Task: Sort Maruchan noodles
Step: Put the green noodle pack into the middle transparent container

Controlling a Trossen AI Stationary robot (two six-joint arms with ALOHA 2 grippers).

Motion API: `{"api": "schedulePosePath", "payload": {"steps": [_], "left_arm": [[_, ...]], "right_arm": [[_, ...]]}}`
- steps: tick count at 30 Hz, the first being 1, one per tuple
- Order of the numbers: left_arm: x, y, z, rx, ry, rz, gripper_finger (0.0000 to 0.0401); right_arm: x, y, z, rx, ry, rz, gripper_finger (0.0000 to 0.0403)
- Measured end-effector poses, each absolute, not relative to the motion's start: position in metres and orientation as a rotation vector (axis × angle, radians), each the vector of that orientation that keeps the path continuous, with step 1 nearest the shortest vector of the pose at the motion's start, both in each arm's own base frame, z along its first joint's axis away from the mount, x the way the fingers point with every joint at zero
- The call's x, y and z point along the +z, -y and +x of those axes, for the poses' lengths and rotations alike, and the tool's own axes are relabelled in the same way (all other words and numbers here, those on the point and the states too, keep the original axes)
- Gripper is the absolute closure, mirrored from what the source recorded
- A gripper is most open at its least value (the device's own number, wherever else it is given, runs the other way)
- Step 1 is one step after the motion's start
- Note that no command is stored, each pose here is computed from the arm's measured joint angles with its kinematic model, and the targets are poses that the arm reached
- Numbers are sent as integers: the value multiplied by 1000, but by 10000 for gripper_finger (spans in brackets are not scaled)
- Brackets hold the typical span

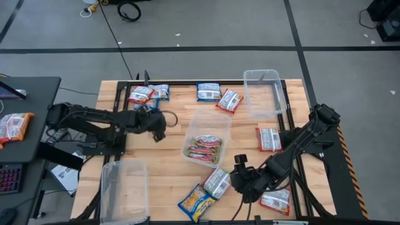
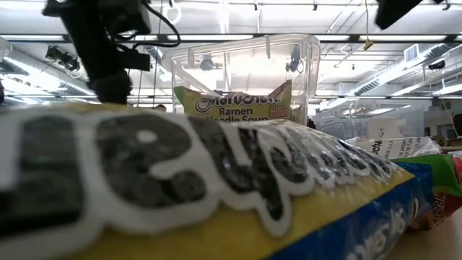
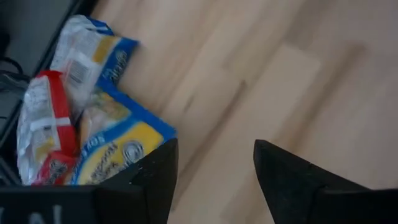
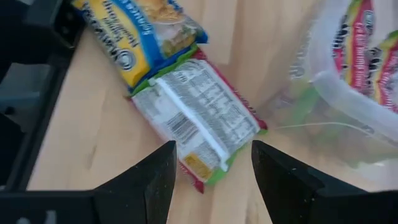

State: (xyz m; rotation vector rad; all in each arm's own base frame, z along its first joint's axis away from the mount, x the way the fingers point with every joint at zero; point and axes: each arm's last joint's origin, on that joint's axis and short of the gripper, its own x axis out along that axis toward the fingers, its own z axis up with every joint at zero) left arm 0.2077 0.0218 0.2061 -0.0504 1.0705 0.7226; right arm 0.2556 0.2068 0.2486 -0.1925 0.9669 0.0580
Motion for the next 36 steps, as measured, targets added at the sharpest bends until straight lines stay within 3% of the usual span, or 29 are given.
{"api": "schedulePosePath", "payload": {"steps": [3, 9, 13, 19, 27, 36], "left_arm": [[205, -36, 214, 735, -1033, -118, 198], [188, -25, 237, 498, -1080, -8, 204], [178, -7, 247, 427, -1082, 78, 204], [175, 4, 245, 424, -1105, 130, 204], [174, 7, 244, 440, -1113, 101, 204], [173, 7, 242, 453, -1127, 88, 204]], "right_arm": [[249, -205, 257, 31, -956, -201, 190], [236, -202, 256, -1, -936, -203, 190], [209, -207, 252, 144, -905, -212, 190], [194, -215, 248, 282, -774, -385, 190], [135, -223, 256, 326, -897, -607, 190], [114, -238, 276, 177, -913, -786, 196]]}}
